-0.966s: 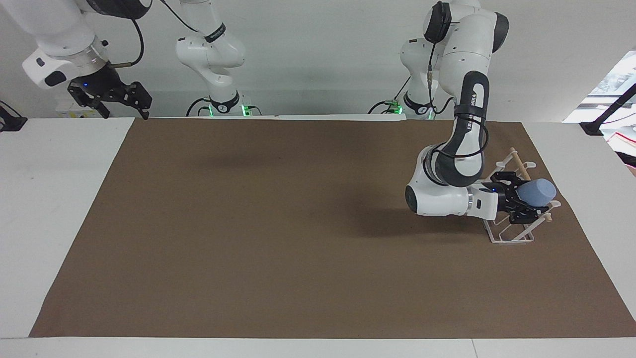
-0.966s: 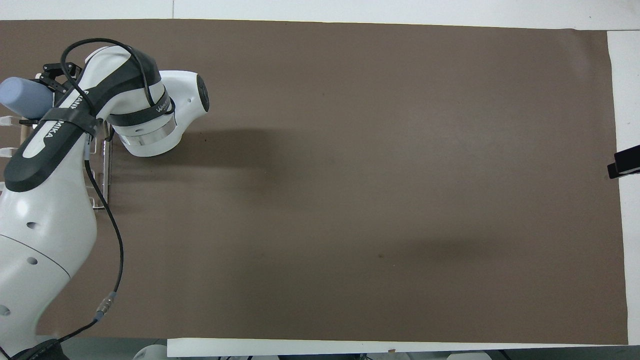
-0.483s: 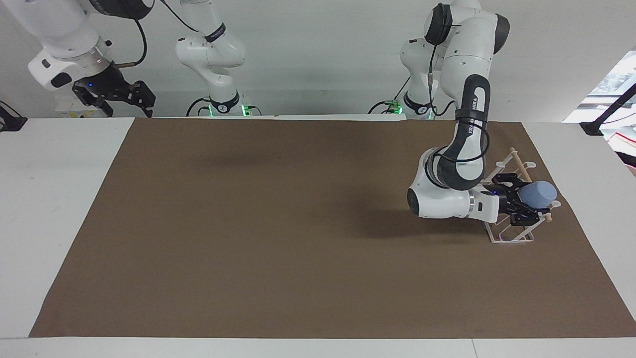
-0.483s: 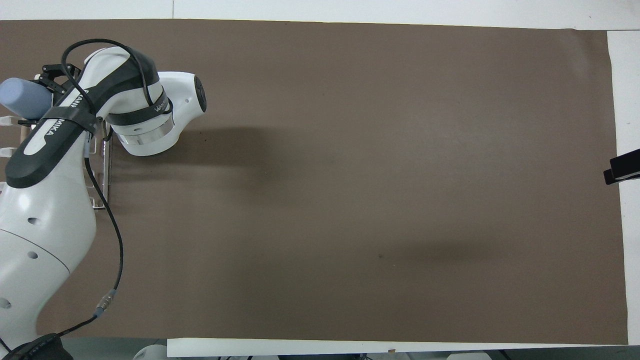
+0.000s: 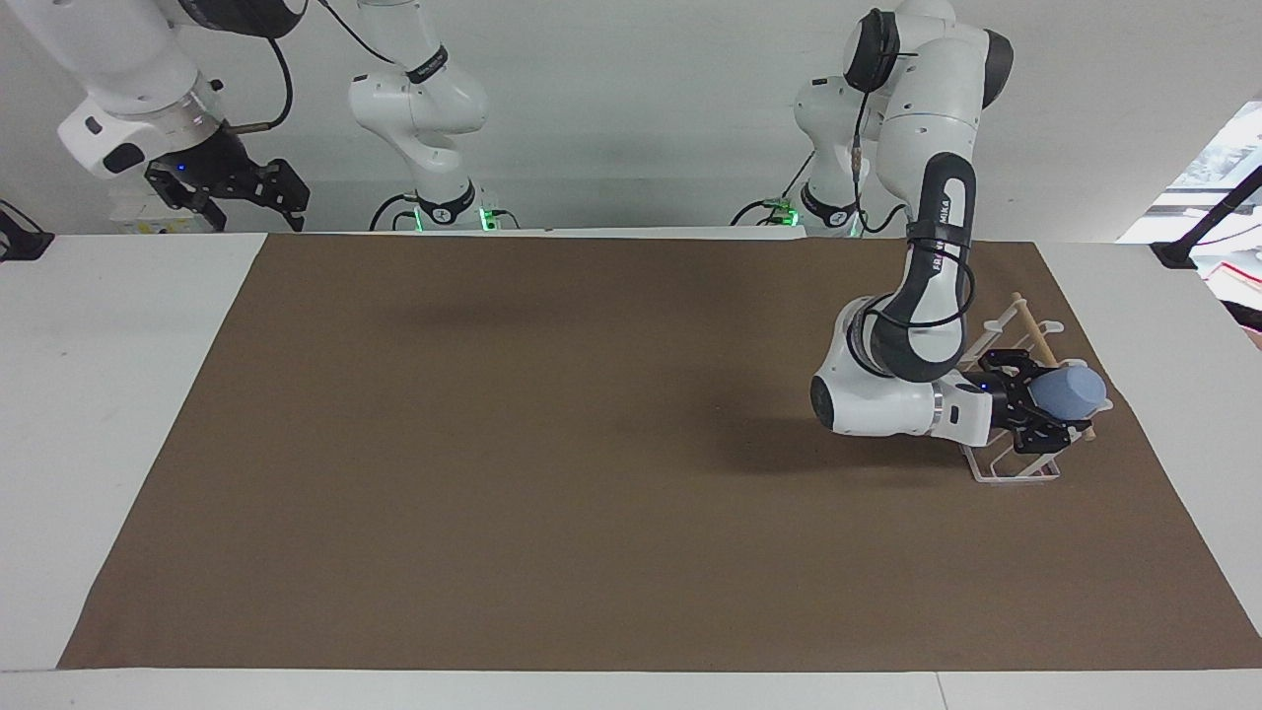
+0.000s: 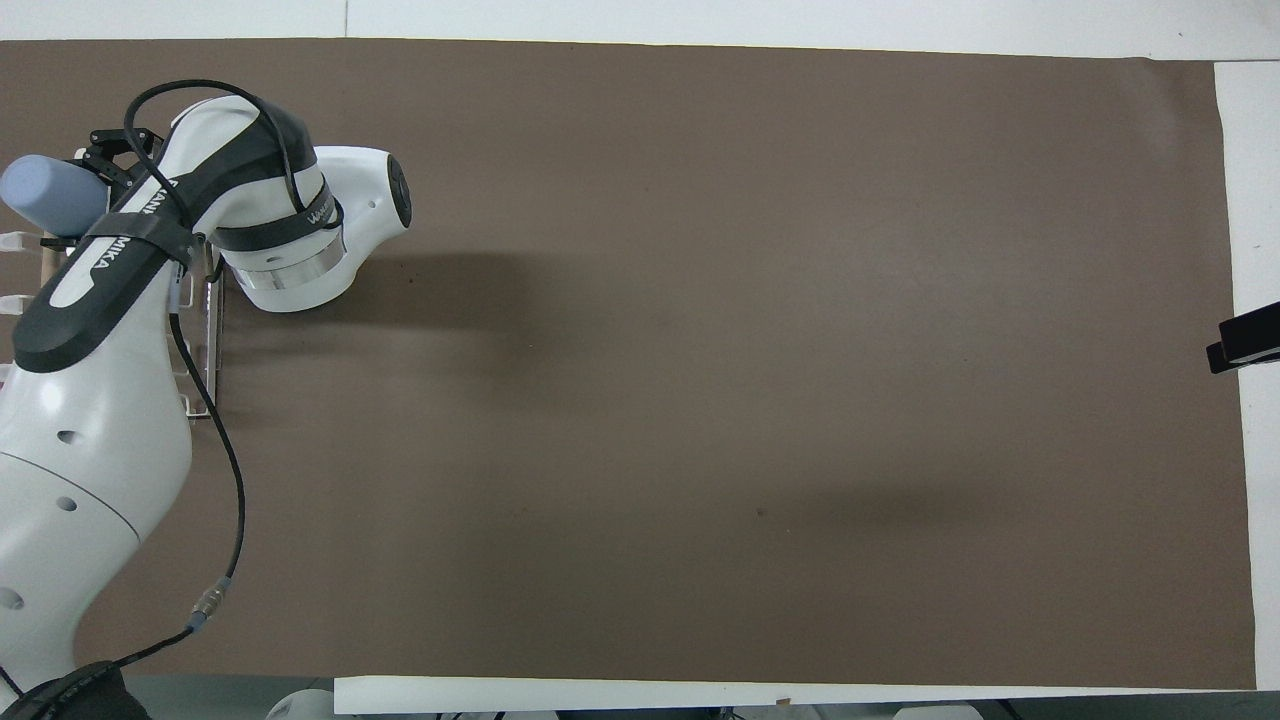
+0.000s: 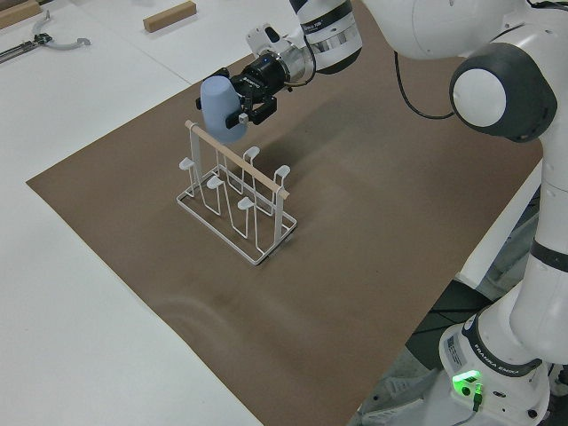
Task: Hang cup on cup holder
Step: 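Lower the cup onto a rack peg with the left gripper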
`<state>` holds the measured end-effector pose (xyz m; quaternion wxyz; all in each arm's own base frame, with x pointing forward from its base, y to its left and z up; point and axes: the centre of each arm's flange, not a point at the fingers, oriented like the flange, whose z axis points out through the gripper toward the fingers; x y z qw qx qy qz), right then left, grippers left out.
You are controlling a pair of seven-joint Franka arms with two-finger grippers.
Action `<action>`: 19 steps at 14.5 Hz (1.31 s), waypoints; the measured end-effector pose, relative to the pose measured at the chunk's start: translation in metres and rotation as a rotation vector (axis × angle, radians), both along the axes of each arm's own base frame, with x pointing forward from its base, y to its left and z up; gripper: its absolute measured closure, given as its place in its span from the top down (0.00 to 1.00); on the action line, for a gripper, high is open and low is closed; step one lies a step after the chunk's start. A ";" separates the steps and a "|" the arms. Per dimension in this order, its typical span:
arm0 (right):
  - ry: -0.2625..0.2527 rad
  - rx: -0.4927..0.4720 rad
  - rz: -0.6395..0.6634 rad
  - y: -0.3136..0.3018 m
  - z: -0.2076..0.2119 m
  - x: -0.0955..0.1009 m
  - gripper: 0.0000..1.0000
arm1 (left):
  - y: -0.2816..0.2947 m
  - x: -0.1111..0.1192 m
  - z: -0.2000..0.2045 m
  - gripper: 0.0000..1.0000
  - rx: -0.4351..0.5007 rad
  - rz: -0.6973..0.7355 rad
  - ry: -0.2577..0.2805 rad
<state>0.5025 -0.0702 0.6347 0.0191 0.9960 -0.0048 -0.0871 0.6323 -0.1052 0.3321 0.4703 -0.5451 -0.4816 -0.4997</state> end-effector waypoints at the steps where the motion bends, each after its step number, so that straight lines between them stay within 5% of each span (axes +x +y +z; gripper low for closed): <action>1: 0.000 0.000 0.000 0.000 0.000 0.000 1.00 | 0.000 0.000 -0.003 0.80 -0.003 -0.004 0.003; 10: 0.000 0.000 0.000 0.000 0.000 0.000 1.00 | 0.006 -0.007 -0.030 0.80 -0.036 -0.036 0.028; 11: 0.000 0.000 0.000 0.000 0.000 0.000 1.00 | 0.007 -0.007 -0.029 0.88 -0.036 -0.036 0.026; 13: 0.001 0.000 0.000 0.000 0.000 0.000 1.00 | 0.007 -0.006 -0.026 1.00 -0.036 -0.032 0.018; 19: 0.001 0.000 0.000 0.000 0.000 0.000 1.00 | -0.007 0.003 0.019 1.00 -0.038 -0.014 -0.066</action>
